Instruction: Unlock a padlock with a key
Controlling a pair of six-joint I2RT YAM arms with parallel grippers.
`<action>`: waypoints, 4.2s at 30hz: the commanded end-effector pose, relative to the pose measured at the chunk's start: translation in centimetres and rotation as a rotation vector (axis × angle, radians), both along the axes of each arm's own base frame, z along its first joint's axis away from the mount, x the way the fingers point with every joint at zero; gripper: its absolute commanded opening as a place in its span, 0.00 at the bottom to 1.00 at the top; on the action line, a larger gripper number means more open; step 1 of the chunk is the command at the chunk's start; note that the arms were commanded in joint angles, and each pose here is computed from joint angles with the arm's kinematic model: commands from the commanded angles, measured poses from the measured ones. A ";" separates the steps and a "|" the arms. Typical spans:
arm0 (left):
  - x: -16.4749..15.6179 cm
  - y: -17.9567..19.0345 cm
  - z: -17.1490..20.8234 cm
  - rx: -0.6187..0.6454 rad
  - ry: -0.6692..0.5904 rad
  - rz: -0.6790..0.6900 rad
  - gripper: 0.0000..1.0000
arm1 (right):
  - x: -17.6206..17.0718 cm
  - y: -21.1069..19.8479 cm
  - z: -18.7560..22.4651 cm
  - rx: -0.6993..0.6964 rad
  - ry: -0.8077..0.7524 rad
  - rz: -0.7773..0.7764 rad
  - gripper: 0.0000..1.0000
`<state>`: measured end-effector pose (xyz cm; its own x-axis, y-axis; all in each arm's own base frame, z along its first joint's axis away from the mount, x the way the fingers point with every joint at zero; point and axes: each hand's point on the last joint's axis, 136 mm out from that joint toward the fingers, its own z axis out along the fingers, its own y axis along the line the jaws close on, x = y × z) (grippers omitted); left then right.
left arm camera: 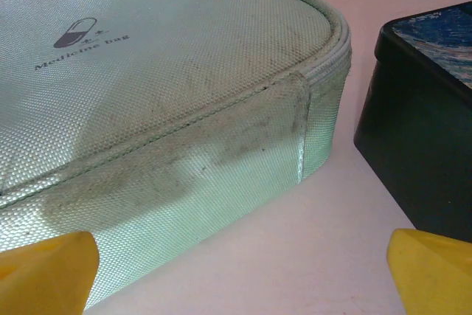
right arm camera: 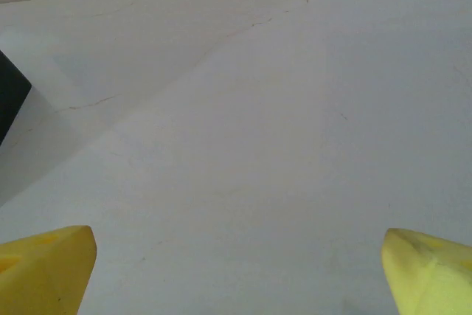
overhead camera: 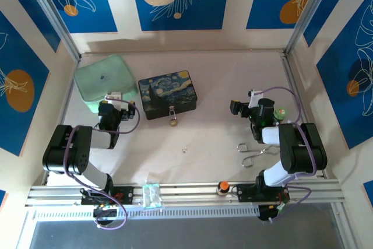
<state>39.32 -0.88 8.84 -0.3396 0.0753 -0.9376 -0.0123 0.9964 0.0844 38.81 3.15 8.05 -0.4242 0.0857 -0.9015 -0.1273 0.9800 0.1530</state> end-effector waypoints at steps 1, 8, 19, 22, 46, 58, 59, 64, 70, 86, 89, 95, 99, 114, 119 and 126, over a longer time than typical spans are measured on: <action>0.3 -0.7 0.4 0.003 -0.012 -0.038 0.99 | 0.9 0.0 1.5 -0.013 -0.045 0.014 0.99; 0.4 -1.0 0.4 0.003 -0.010 -0.057 0.99 | 0.9 0.0 1.5 -0.013 -0.045 0.014 0.99; 0.3 -0.6 0.3 0.001 -0.012 -0.036 0.99 | 0.9 0.0 1.5 -0.011 -0.043 0.016 0.99; 0.4 -0.6 0.4 0.001 -0.013 -0.034 0.99 | 0.9 0.1 1.5 -0.011 -0.043 0.017 0.99; -2.1 1.8 2.9 -0.015 -0.130 0.105 0.99 | 1.0 0.3 3.1 0.008 -0.020 0.040 0.99; -6.8 2.3 10.4 -0.480 -0.216 0.231 0.99 | -2.0 -0.1 10.2 0.290 0.213 -0.169 0.99; -7.5 1.3 11.0 -0.514 -0.259 0.163 0.99 | -2.7 0.6 10.6 0.351 0.248 -0.143 0.99; -9.4 -3.5 12.2 -0.667 -0.087 -0.059 0.99 | -6.2 4.9 11.3 0.661 0.408 0.109 0.99; -12.3 -8.0 10.0 -0.788 0.198 -0.202 0.99 | -10.4 8.9 9.3 0.451 0.519 0.098 0.99; -17.6 -18.3 5.8 -0.641 0.545 -0.431 0.99 | -19.0 24.7 -0.6 0.051 0.780 0.088 0.78; -18.1 -19.3 5.6 -0.651 0.564 -0.481 0.99 | -19.5 26.1 -2.2 0.021 0.792 0.070 0.74; -18.5 -19.9 5.0 -0.672 0.590 -0.493 0.99 | -19.4 27.4 -3.9 0.024 0.817 0.068 0.54; -18.5 -19.8 4.7 -0.660 0.586 -0.496 0.99 | -18.9 27.4 -4.4 0.016 0.814 0.045 0.52; -18.1 -19.6 4.6 -0.594 0.597 -0.479 0.99 | -20.2 25.9 -7.3 -0.181 0.831 -0.055 0.46; -17.8 -20.6 4.8 -0.655 0.589 -0.503 0.99 | -21.2 25.2 -7.8 -0.242 0.830 -0.045 0.42; -17.2 -20.5 5.0 -0.591 0.589 -0.497 0.99 | -22.2 24.1 -7.4 -0.286 0.834 -0.045 0.45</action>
<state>21.04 -19.29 9.93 -0.8712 -0.1038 -0.4799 0.2011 0.8162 -0.5416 18.10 29.73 1.64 -0.9443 -0.0347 -0.3273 -0.0484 0.9983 0.0339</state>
